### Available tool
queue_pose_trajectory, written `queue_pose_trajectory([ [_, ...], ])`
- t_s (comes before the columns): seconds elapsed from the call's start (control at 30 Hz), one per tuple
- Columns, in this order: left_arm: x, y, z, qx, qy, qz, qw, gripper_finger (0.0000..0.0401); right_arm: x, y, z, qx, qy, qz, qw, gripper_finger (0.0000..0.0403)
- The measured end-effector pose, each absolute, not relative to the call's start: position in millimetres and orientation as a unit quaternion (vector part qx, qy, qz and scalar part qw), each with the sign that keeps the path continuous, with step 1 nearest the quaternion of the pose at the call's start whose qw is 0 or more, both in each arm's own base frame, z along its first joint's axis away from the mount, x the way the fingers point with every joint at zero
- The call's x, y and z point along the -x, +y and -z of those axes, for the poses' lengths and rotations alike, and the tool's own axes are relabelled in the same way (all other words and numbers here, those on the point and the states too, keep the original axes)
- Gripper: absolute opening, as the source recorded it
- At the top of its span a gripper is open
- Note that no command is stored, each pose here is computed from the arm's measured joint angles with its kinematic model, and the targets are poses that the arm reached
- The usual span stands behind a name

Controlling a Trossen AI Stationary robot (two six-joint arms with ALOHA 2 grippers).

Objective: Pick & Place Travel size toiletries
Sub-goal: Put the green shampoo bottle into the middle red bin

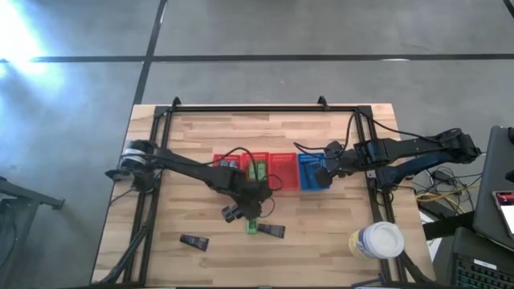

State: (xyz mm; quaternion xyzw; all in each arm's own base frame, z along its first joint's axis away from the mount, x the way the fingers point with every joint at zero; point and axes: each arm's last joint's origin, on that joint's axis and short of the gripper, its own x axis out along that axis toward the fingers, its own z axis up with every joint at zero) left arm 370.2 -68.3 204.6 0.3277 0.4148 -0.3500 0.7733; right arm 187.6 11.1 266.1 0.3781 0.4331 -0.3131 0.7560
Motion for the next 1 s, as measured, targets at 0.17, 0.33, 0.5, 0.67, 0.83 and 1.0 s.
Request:
queue_pose_trajectory([
  [0.17,-379.2,-76.1,-199.3,-0.319,0.417,0.374,0.765,0.0225,-187.5,11.1,-266.0,-0.378,0.433,0.313,0.756,0.0349],
  [0.33,-376.4,-85.4,-190.1,-0.325,0.426,0.393,0.748,0.0225,-187.3,11.1,-265.9,-0.379,0.434,0.315,0.755,0.0337],
  [0.5,-377.6,-91.1,-178.9,-0.331,0.429,0.396,0.741,0.0225,-187.3,11.0,-265.9,-0.381,0.433,0.316,0.753,0.0327],
  [0.67,-379.7,-92.4,-163.6,-0.335,0.446,0.402,0.726,0.0225,-187.4,11.0,-265.9,-0.385,0.431,0.318,0.752,0.0327],
  [0.83,-380.4,-92.4,-156.0,-0.323,0.461,0.397,0.724,0.0225,-187.4,11.0,-265.8,-0.385,0.431,0.318,0.752,0.0340],
  [1.0,-378.9,-90.9,-155.9,-0.285,0.491,0.370,0.735,0.0210,-187.4,11.0,-265.9,-0.384,0.431,0.318,0.752,0.0349],
])
